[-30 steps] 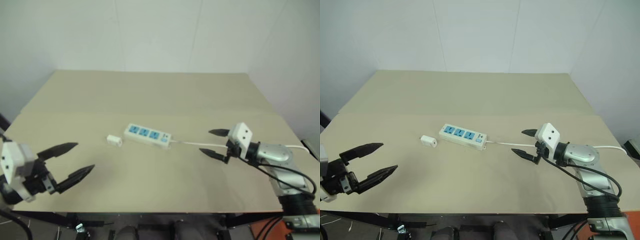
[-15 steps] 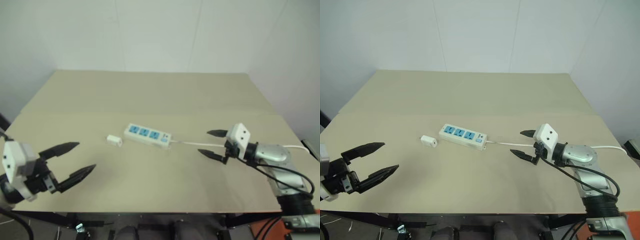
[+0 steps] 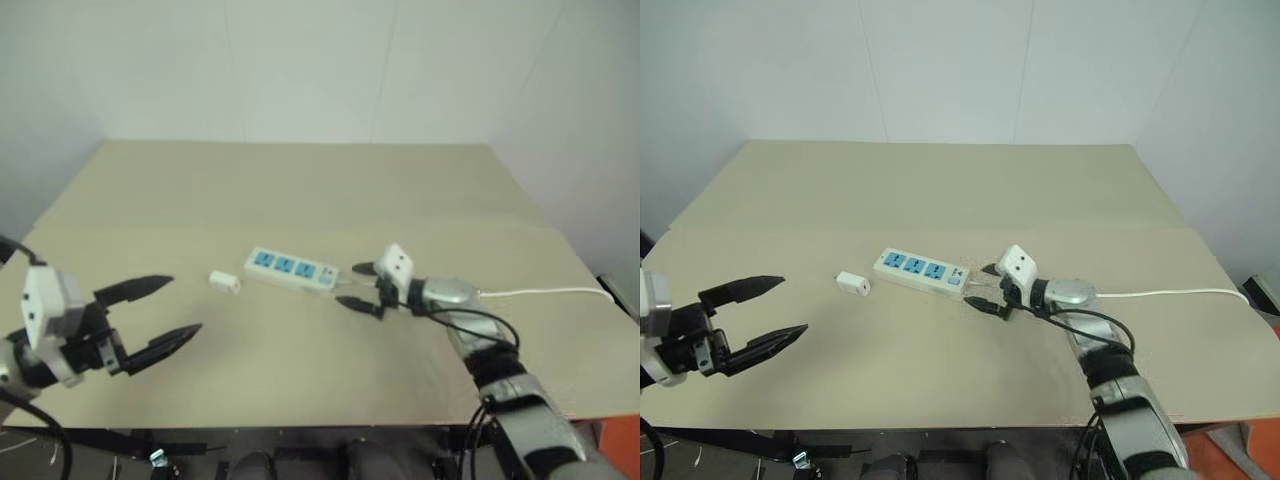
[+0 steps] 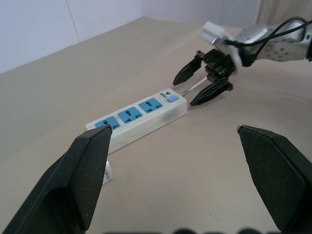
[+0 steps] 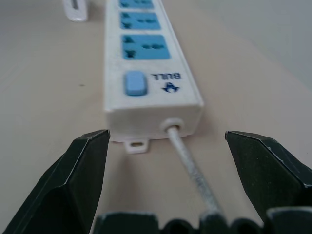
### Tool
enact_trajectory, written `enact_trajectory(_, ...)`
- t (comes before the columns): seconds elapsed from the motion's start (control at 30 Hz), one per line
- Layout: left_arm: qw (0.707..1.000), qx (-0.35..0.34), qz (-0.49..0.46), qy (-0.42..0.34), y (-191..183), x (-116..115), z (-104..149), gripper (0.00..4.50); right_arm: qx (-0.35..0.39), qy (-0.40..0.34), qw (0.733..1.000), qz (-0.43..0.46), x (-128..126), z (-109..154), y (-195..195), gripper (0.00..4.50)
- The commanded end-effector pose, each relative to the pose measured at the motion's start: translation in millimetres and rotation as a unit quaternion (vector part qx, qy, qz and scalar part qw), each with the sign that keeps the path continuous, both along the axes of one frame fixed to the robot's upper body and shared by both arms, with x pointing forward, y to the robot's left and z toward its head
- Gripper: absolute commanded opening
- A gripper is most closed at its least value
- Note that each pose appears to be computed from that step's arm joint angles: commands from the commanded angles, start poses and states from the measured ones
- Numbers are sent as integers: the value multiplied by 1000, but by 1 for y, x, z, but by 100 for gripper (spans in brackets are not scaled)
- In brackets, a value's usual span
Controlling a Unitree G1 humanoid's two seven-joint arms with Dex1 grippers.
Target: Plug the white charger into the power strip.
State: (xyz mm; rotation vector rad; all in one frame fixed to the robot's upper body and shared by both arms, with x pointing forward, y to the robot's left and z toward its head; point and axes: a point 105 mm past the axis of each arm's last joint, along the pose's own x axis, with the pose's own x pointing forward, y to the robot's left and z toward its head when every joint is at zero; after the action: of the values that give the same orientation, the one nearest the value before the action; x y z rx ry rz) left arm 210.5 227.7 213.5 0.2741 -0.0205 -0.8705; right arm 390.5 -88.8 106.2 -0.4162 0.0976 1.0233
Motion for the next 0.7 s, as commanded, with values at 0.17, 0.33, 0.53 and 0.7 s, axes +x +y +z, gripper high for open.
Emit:
enact_trajectory(0.17,1000,6,-12,-3,-5,-6,2,450,-37,20,999,14,-2,-15,-12,281)
enact_trajectory(0.33,1000,5,-16,-1,-6,-7,1,450,-40,23,998,34,-15,-13,-20,101)
enact_trajectory(0.53,1000,0,-23,4,-8,-7,-1,450,-33,42,995,87,-62,-9,-23,2)
enact_trajectory(0.7,1000,-2,-28,9,-10,-6,-4,450,9,27,999,33,-71,-4,-21,34)
